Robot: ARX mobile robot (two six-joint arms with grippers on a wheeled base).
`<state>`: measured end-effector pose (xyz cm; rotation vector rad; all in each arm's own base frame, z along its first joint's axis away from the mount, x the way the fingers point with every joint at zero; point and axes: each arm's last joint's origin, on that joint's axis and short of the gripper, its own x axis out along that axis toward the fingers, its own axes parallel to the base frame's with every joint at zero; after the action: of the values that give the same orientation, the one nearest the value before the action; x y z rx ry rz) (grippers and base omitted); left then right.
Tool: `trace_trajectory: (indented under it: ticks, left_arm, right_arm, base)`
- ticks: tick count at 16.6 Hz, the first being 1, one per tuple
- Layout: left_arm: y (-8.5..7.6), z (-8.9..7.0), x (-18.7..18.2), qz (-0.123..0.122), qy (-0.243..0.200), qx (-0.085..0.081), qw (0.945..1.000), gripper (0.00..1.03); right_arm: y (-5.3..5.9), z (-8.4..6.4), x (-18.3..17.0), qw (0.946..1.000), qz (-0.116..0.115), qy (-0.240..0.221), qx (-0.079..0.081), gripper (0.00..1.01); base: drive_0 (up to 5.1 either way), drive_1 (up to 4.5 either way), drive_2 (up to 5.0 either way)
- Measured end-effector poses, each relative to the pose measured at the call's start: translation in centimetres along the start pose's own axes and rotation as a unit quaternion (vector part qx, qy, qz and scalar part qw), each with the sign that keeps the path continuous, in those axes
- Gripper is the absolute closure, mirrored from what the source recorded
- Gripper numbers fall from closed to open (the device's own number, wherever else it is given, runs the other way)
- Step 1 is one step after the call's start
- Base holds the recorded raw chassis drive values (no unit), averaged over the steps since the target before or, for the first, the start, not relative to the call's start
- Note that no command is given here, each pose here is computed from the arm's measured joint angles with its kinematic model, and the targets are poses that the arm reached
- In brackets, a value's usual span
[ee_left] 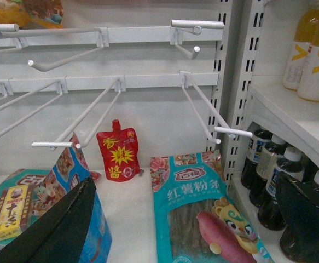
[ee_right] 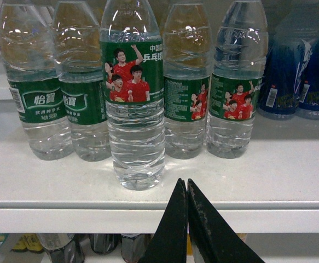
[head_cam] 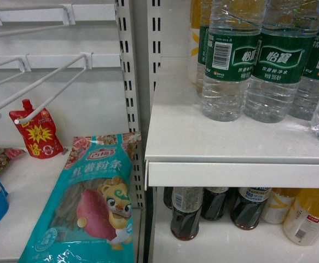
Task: Move water from second to third shelf
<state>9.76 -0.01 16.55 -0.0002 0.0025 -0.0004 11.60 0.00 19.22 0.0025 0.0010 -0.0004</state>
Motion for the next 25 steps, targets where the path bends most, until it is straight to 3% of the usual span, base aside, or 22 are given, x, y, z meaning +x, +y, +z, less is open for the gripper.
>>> trace_trajectory:
  ticks: [6,7,13,18,20,23,25]
  left_arm:
    - [0.0,0.0,0.0,0.000,0.000,0.000,1.0000,0.05]
    - [0.0,0.0,0.0,0.000,0.000,0.000,1.0000,0.05]
    - [0.0,0.0,0.0,0.000,0.000,0.000,1.0000,0.05]
    - [0.0,0.0,0.0,0.000,0.000,0.000,1.0000,0.05]
    - [0.0,0.0,0.0,0.000,0.000,0.000,1.0000,0.05]
    - [0.0,0.0,0.0,0.000,0.000,0.000,1.0000,0.05]
    - [0.0,0.0,0.0,0.000,0.000,0.000,1.0000,0.05]
  right_arm:
    - [0.0,-2.1,-1.5,0.9998,0.001,0.019,0.000,0.99]
    - [0.0,-2.6,-1.9,1.0000,0.001,0.002,-0.001,0.99]
    - [0.0,-2.5,-1.9,1.0000,0.000,-0.003,0.000,0.99]
    - [0.0,-2.5,-1.9,1.0000,0.000,-0.003,0.000,0.53]
    - [0.0,-2.5,-1.9,1.0000,0.000,-0.003,0.000,0.45]
    - [0.0,-2.5,-1.9,1.0000,0.000,-0.003,0.000,0.05]
    - [0.0,-2.5,-1.9,1.0000,0.000,-0.003,0.000,0.03]
  base:
    - [0.0,0.00,0.0]
    - [0.0,0.00,0.0]
    - [0.0,0.00,0.0]
    - [0.0,0.00,0.0]
    - [0.0,0.00,0.0]
    - [0.0,0.00,0.0]
    - [0.0,0.00,0.0]
